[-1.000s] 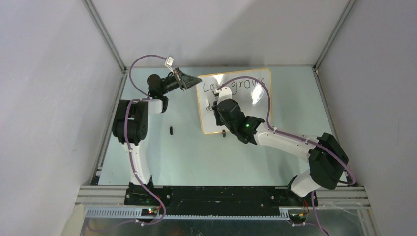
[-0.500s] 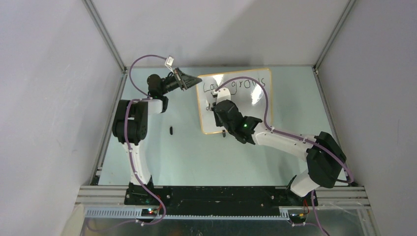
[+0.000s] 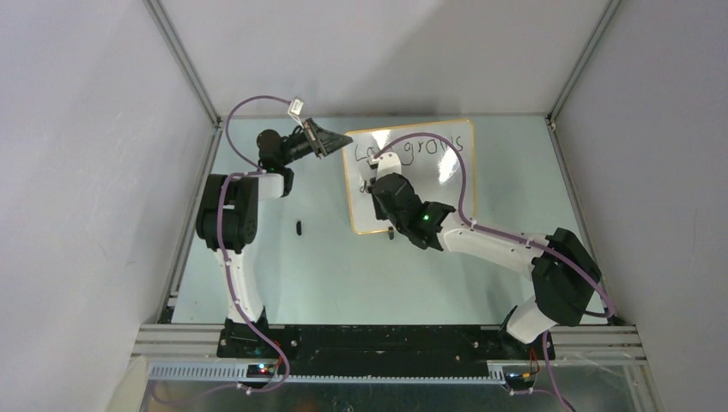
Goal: Write a sentence on the whiteboard
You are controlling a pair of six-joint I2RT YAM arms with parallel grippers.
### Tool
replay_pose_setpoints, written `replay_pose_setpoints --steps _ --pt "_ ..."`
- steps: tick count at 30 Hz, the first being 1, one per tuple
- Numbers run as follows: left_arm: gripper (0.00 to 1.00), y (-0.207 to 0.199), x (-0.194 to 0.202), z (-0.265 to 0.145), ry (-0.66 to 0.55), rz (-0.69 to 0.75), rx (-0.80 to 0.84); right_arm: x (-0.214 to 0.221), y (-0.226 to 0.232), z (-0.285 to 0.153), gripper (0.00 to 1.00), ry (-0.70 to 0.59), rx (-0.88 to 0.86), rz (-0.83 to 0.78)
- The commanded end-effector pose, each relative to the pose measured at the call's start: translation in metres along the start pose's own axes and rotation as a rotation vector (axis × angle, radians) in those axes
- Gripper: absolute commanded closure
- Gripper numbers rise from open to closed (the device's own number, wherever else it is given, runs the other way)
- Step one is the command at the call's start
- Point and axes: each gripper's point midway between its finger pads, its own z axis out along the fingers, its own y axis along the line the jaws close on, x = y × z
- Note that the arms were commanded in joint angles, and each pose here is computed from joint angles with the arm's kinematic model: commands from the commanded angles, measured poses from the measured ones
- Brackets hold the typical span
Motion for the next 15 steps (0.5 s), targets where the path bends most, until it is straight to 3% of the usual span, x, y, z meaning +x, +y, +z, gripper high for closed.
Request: replay_pose_setpoints --steps 1,15 --pt "1.0 -0.022 -0.0042 0.0054 0.007 0.064 0.042 -0.0212 0.0047 0.0002 1.0 -0.045 -0.002 0.012" --pt "1.0 -0.0228 -0.0042 0.0058 0.008 0.064 0.044 -0.0233 0.0109 -0.0014 1.0 -0.055 -0.018 -0.016"
